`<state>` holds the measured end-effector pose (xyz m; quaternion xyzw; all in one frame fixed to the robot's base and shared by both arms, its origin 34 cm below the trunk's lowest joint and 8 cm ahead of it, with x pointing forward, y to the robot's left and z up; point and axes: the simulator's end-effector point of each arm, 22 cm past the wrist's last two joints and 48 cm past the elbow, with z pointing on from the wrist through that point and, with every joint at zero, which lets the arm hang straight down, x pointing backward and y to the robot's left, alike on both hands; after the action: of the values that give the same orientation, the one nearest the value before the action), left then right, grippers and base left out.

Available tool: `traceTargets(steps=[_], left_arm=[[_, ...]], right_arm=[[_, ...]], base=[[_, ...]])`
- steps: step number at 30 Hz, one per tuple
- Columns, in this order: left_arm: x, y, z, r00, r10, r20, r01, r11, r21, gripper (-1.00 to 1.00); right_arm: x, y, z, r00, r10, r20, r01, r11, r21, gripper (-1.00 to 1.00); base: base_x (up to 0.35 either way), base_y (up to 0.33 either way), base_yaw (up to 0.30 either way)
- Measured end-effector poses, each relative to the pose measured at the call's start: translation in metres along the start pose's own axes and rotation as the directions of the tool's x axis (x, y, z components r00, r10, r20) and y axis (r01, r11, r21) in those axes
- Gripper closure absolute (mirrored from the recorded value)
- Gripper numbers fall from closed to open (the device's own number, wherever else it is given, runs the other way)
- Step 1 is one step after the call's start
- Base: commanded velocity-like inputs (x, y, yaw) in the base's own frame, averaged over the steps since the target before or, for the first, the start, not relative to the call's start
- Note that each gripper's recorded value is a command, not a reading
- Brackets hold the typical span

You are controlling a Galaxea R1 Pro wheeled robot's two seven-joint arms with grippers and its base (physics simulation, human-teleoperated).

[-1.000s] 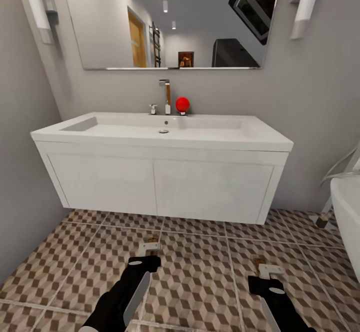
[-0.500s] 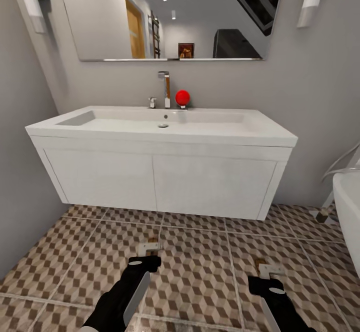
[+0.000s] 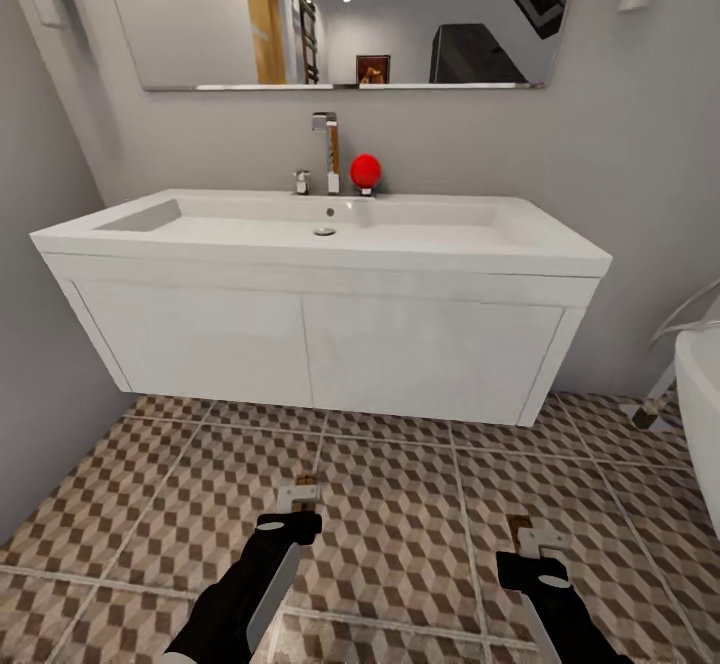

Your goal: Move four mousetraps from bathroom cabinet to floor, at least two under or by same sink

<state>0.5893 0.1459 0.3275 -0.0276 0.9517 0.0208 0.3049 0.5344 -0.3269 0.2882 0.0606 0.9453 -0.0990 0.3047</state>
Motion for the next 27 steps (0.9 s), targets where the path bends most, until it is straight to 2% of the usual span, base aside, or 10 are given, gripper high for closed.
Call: traceTargets(steps=[16, 27], left_arm=[[0.03, 0.0, 0.021, 0.998, 0.006, -0.064, -0.006, 1.0, -0.004, 1.0], [0.035, 0.0, 0.021, 0.997, 0.009, -0.077, -0.009, 1.0, -0.003, 1.0]], right_arm=[[0.03, 0.001, 0.016, 0.998, -0.015, -0.064, 0.015, 1.0, 0.004, 1.0], [0.031, -0.001, 0.017, 0.998, -0.021, -0.065, 0.022, 1.0, 0.012, 1.0]], base=[[0.0, 0.0, 0.0], [0.0, 0.0, 0.0]])
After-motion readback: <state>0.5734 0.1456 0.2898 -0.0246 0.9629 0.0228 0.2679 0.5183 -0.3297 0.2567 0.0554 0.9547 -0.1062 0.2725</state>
